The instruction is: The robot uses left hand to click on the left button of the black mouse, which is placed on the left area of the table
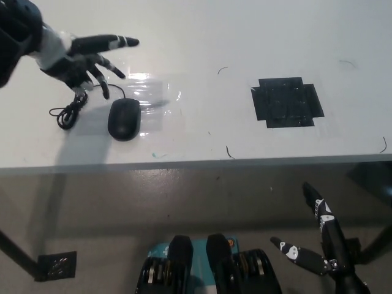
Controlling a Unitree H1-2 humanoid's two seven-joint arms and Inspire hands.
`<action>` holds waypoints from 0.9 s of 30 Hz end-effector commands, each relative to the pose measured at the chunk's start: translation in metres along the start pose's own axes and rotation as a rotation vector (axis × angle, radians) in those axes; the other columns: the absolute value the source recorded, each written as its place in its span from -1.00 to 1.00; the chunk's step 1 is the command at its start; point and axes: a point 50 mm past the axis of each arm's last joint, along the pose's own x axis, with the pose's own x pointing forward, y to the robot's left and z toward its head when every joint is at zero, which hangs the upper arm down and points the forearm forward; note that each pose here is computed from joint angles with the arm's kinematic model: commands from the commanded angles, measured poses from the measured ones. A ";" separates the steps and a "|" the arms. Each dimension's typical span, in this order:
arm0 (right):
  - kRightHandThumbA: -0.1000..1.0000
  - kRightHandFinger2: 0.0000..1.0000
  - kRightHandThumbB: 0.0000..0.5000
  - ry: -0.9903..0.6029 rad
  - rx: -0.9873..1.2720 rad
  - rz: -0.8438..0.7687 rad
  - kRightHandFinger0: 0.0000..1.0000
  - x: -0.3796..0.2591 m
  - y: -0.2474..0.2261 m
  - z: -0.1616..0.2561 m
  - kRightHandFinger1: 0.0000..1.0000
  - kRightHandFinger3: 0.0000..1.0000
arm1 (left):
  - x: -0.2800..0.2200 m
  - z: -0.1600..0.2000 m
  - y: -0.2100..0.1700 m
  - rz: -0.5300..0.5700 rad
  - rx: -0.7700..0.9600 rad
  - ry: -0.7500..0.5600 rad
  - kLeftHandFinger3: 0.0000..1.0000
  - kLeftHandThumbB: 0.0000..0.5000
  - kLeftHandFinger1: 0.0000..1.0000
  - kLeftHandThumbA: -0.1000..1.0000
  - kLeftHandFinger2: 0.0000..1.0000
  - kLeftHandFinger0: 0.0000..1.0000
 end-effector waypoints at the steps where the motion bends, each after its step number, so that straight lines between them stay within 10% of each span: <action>1: 0.88 1.00 -0.48 -0.076 -0.009 -0.004 1.00 0.012 -0.010 0.013 1.00 1.00 | -0.024 0.020 0.015 0.027 0.071 0.004 1.00 0.92 -0.83 1.00 -0.19 -1.00; 16: 0.90 1.00 -0.41 -0.076 -0.011 -0.009 1.00 0.014 -0.011 0.016 1.00 1.00 | -0.018 0.017 0.019 0.060 0.116 0.083 1.00 1.00 -1.00 1.00 -0.35 -1.00; 27: 0.89 1.00 -0.41 -0.078 -0.001 -0.005 1.00 0.015 -0.010 0.017 1.00 1.00 | -0.018 0.022 0.021 0.108 0.147 0.082 1.00 0.97 -0.80 1.00 -0.07 -1.00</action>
